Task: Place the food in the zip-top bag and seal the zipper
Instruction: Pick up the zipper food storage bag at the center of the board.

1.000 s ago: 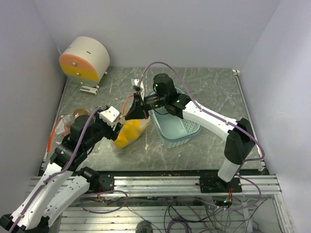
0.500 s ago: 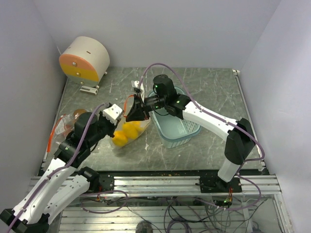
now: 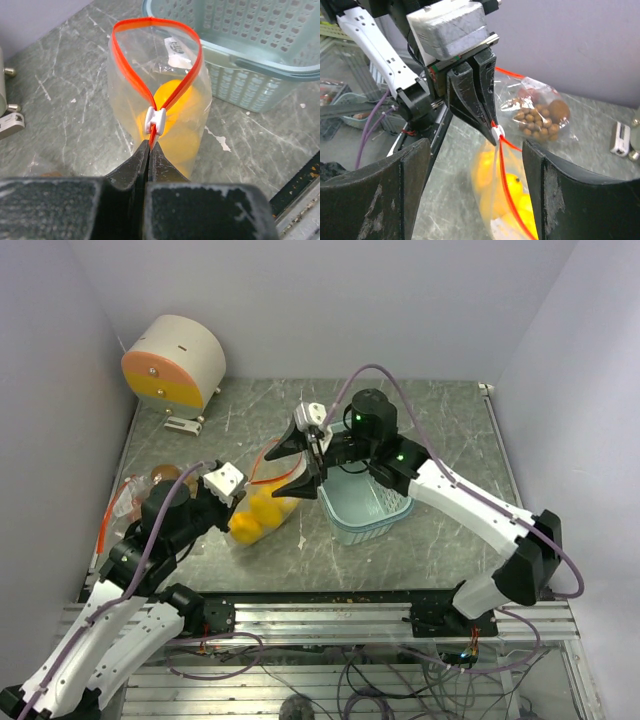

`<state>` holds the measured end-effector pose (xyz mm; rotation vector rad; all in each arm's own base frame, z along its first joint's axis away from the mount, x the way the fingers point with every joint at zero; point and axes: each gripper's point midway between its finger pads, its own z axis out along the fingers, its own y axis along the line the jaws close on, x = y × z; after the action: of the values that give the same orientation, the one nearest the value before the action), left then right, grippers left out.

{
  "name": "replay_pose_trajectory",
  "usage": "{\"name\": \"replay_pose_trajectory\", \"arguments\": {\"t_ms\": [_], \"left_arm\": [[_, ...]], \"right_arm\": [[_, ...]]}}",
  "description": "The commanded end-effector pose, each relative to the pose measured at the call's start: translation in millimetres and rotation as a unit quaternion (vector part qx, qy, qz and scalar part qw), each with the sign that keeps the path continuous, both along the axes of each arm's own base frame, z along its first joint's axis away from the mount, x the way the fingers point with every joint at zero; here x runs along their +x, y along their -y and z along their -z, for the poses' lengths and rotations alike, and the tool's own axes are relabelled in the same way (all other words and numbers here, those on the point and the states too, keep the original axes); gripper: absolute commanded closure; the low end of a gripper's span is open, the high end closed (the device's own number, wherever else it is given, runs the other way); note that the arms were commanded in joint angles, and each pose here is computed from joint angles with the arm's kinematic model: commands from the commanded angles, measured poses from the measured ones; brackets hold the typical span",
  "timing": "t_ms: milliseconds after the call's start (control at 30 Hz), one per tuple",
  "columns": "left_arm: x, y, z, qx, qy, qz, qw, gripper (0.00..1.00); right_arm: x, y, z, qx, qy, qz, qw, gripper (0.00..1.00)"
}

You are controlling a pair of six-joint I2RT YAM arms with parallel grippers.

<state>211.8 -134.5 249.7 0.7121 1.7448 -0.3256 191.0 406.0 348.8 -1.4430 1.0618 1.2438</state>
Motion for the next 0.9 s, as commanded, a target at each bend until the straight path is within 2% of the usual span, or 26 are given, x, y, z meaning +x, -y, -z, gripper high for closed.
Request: {"name": "replay_pose_trajectory", "arguments": {"t_ms": [0, 367, 867], "left_arm": [[-18, 12, -29, -0.039, 0.017, 0.048, 0.998, 0.93], [-20, 6, -23, -0.03, 0.004, 0.037, 0.999, 0.93], [-22, 2, -24, -0.026, 0.004, 0.03, 0.999, 0.93]], "right_arm": [[-4, -15, 5, 0.01, 0.002, -0.071, 0.997, 0.28], [3, -36, 11, 0.027, -0.037, -0.103, 0.994, 0.42], [4, -55, 33, 0.023, -0.083, -0.133, 0.987, 0.52]]}}
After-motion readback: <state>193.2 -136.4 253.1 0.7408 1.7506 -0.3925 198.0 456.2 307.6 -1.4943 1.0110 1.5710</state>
